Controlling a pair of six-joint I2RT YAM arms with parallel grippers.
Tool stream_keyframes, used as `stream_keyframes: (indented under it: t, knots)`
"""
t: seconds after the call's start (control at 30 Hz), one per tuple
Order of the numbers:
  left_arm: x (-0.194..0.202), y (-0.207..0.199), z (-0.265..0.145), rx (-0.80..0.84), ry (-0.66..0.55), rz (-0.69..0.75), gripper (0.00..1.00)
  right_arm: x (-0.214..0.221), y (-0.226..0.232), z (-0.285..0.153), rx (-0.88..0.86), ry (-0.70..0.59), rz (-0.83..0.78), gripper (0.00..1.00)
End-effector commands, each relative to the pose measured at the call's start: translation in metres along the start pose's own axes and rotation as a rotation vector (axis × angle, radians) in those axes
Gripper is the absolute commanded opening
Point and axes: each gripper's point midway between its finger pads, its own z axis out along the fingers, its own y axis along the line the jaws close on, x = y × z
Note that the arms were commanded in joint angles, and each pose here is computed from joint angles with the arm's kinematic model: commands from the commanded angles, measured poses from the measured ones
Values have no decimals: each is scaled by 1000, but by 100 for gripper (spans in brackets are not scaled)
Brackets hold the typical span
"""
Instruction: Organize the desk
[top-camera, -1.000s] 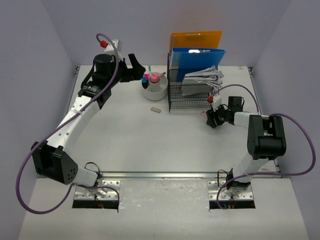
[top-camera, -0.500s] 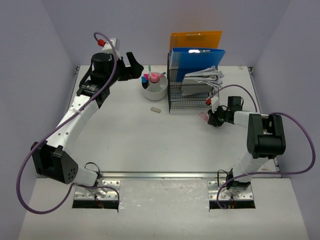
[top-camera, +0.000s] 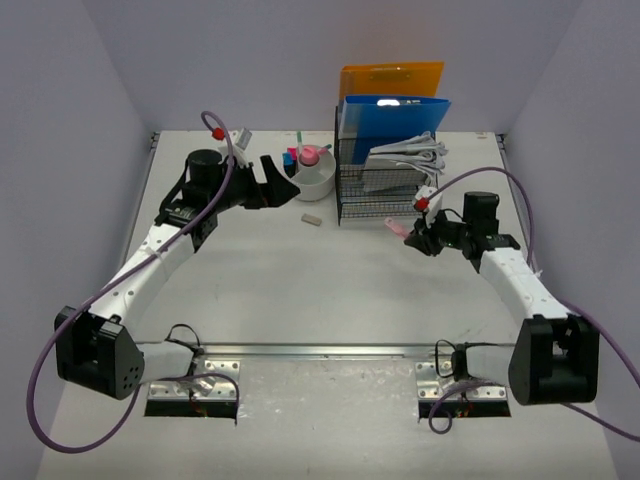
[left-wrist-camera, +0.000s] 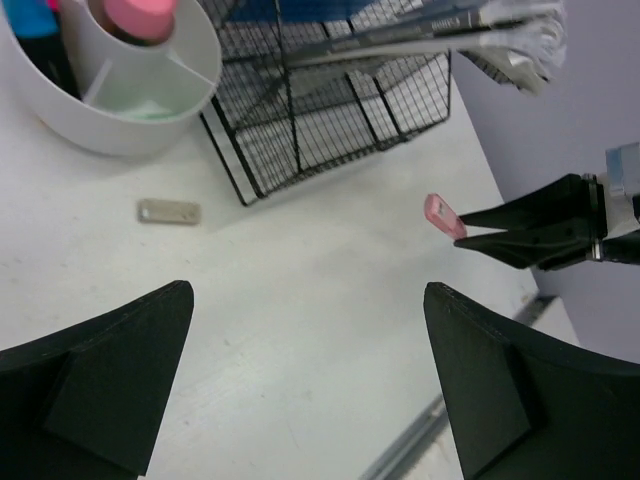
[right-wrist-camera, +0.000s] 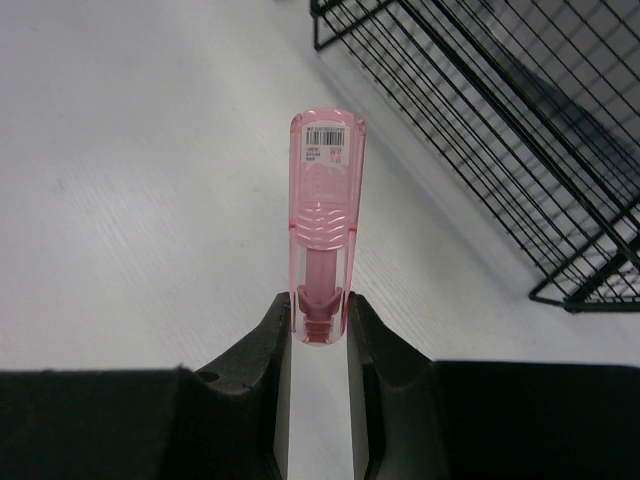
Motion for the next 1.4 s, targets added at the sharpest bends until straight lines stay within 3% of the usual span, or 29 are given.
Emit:
stream_keyframes:
  t: [0.0,0.23,0.53,0.77,0.97,1.0,1.03,1.1,1.17,1.27,1.37]
  knots:
    - [7,-33,-6,152,17,-52,98,-52,36,6,-76,-109,4,0]
    - [39,-68,12,236,110,-86,94,-129,70,28,-97,-222,-34,0]
    - [73,-61,33,272,234,-205,74,-156,102,40,-162,-253,-75,0]
    - [76,-72,29,345,251,-232,48,-160,110,47,-181,-272,-102,0]
    - [79,-77,24,397,264,-277,7,-161,111,52,-176,-286,-105,1]
    - [78,-74,24,393,262,-283,2,-161,112,53,-180,-284,-103,8]
    - [76,-72,25,388,258,-285,0,-160,112,54,-182,-280,-100,22]
    - [68,-56,31,321,231,-286,0,-158,106,54,-143,-264,-86,68]
    - [52,-27,41,218,185,-259,0,-154,98,54,-95,-247,-74,96]
    - [4,26,58,-59,70,-35,0,-139,82,48,-1,-210,-69,99]
    - [-42,53,67,-215,-58,120,0,-123,70,43,60,-167,-42,99]
